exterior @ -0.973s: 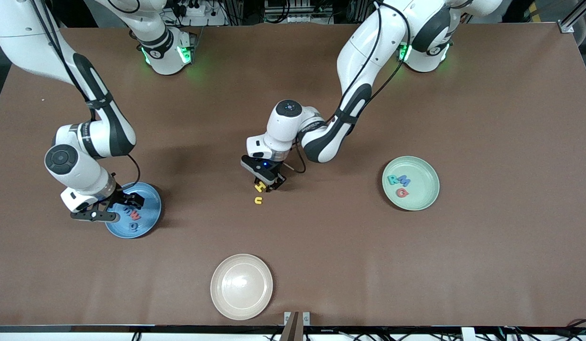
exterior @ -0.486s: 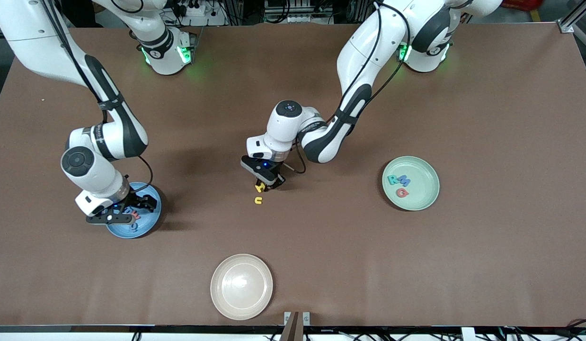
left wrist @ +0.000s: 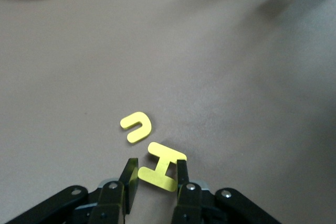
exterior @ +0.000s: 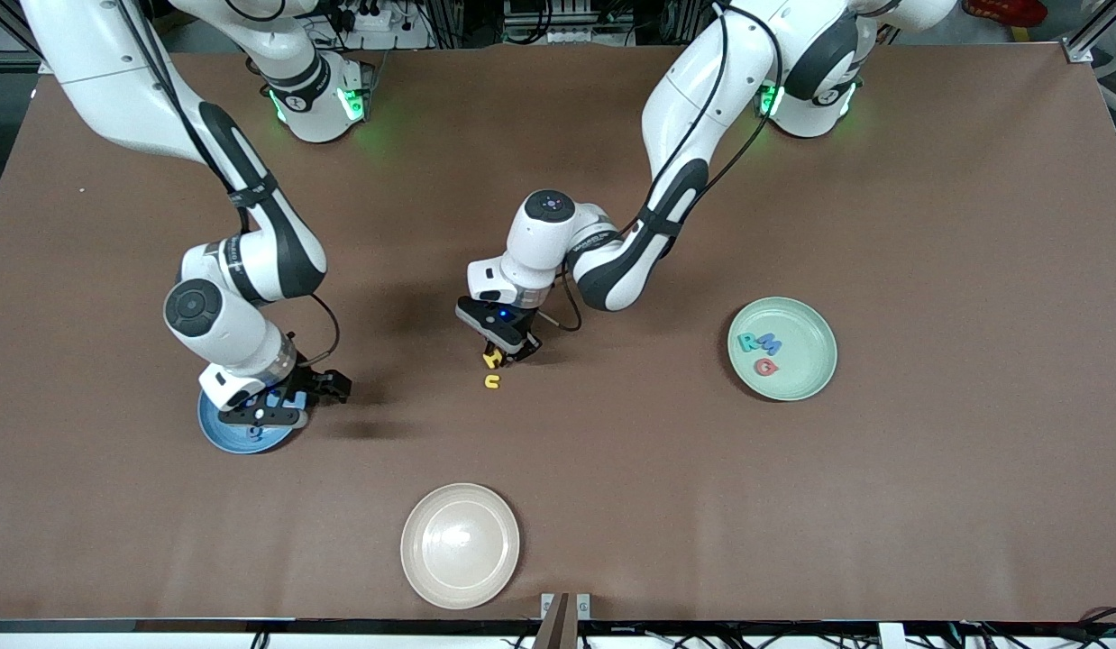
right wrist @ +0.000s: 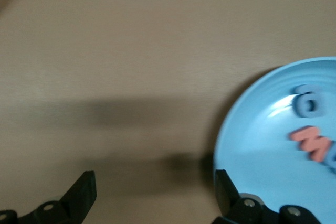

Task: Sort upper and lower case letters into plates
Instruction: 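Grasp the yellow H with the left gripper while the right gripper returns, then carry the H to the green plate while the right gripper grasps yellow u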

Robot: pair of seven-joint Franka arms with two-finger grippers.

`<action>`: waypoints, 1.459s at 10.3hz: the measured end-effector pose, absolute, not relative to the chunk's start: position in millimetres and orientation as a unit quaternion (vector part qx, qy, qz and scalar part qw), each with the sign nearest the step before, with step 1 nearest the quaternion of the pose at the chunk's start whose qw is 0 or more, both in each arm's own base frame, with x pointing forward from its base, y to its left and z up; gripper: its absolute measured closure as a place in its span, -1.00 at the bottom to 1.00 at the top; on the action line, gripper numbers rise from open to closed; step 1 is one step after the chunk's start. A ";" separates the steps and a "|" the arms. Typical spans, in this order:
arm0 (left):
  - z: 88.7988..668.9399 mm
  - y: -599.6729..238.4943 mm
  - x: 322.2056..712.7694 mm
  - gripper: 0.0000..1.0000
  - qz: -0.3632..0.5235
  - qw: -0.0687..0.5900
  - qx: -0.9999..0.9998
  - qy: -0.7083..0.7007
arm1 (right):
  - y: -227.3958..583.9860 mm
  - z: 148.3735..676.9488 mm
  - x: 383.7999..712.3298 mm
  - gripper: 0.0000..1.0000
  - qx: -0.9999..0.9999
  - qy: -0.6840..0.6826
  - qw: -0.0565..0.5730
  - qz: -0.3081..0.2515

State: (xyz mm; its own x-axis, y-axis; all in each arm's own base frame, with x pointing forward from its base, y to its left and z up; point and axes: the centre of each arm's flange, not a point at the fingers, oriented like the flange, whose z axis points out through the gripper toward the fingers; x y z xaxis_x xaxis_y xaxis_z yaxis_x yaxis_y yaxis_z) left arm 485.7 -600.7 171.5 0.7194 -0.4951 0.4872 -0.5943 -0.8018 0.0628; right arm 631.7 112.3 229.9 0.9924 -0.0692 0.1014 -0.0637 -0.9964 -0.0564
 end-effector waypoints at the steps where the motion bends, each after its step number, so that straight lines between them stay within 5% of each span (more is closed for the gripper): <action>1: 175.9 -601.7 487.2 0.33 0.232 0.110 0.921 -0.293 | 124.4 226.2 632.4 -1.00 -0.997 0.046 0.033 -0.049; 8: 201.4 -537.5 528.0 0.33 0.156 0.009 0.954 -0.256 | 253.5 225.2 611.9 -1.00 -0.994 0.104 0.028 -0.006; 15: 258.1 -311.5 556.2 0.33 0.025 -0.042 0.947 -0.319 | 348.2 214.4 601.6 -1.00 -0.991 0.134 0.012 0.017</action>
State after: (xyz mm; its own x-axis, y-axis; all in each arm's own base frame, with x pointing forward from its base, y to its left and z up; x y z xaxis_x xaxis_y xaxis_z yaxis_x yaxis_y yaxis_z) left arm 556.2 -311.5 258.1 0.7958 -0.6053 0.0201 -0.6011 -0.7934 -0.0957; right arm 601.6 348.2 214.4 0.9633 -0.2659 -0.0364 -0.2667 -0.9636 -0.0194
